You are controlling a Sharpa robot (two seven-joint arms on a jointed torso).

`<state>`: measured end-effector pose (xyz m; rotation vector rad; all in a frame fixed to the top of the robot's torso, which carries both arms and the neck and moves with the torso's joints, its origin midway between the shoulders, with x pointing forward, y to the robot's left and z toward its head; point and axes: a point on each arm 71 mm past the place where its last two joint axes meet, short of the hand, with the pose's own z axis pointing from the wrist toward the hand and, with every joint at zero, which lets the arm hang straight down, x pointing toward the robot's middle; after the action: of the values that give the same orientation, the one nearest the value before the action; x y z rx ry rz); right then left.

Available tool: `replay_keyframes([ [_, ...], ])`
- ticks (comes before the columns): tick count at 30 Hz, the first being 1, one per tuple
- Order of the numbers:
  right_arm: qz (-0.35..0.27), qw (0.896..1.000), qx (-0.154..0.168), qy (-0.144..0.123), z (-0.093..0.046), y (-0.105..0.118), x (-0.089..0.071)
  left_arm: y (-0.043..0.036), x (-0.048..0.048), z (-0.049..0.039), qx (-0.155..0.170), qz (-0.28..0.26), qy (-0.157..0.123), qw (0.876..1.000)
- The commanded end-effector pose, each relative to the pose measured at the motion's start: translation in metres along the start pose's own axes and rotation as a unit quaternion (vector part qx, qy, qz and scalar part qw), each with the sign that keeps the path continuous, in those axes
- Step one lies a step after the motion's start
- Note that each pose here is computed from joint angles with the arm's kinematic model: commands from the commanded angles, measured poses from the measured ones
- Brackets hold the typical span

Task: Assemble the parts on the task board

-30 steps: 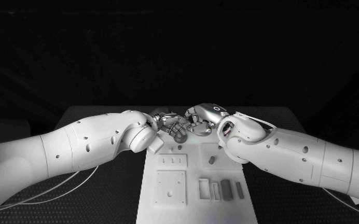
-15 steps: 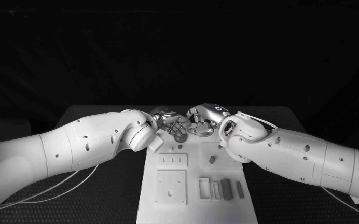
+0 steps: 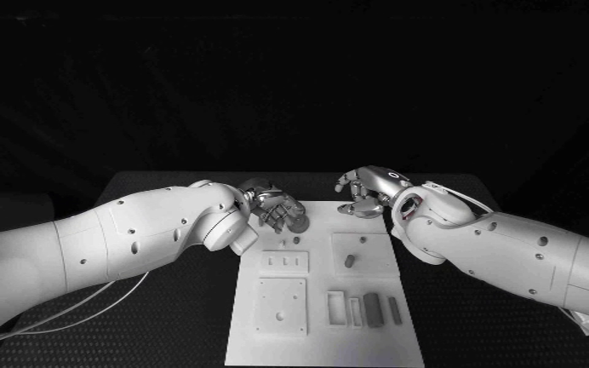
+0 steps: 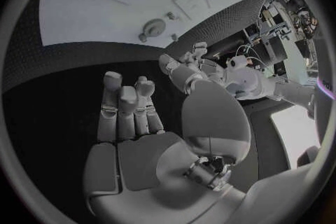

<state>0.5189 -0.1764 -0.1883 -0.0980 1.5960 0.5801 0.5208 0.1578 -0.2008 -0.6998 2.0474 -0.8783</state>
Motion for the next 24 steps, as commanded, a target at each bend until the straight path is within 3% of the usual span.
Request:
replay_keyframes([
  [1,0.019,1.000,0.005,-0.021,0.000,-0.009,-0.009,0.0059,0.0013,-0.0028,-0.023,0.068,-0.001,0.997],
  [8,0.033,0.998,0.031,-0.045,0.008,-0.028,-0.033,0.0187,0.0083,-0.0112,-0.052,0.130,0.001,0.990],
  [9,0.039,0.997,0.037,-0.049,0.010,-0.032,-0.038,0.0246,0.0118,-0.0140,-0.063,0.145,0.003,0.987],
  [13,0.038,0.997,0.044,-0.059,0.014,-0.039,-0.046,0.0341,0.0207,-0.0170,-0.086,0.170,0.018,0.982],
  [20,0.047,0.995,0.057,-0.065,0.019,-0.046,-0.053,0.0398,0.0322,-0.0166,-0.098,0.186,0.026,0.977],
  [24,0.047,0.995,0.058,-0.064,0.020,-0.047,-0.053,0.0408,0.0319,-0.0149,-0.101,0.187,0.018,0.977],
])
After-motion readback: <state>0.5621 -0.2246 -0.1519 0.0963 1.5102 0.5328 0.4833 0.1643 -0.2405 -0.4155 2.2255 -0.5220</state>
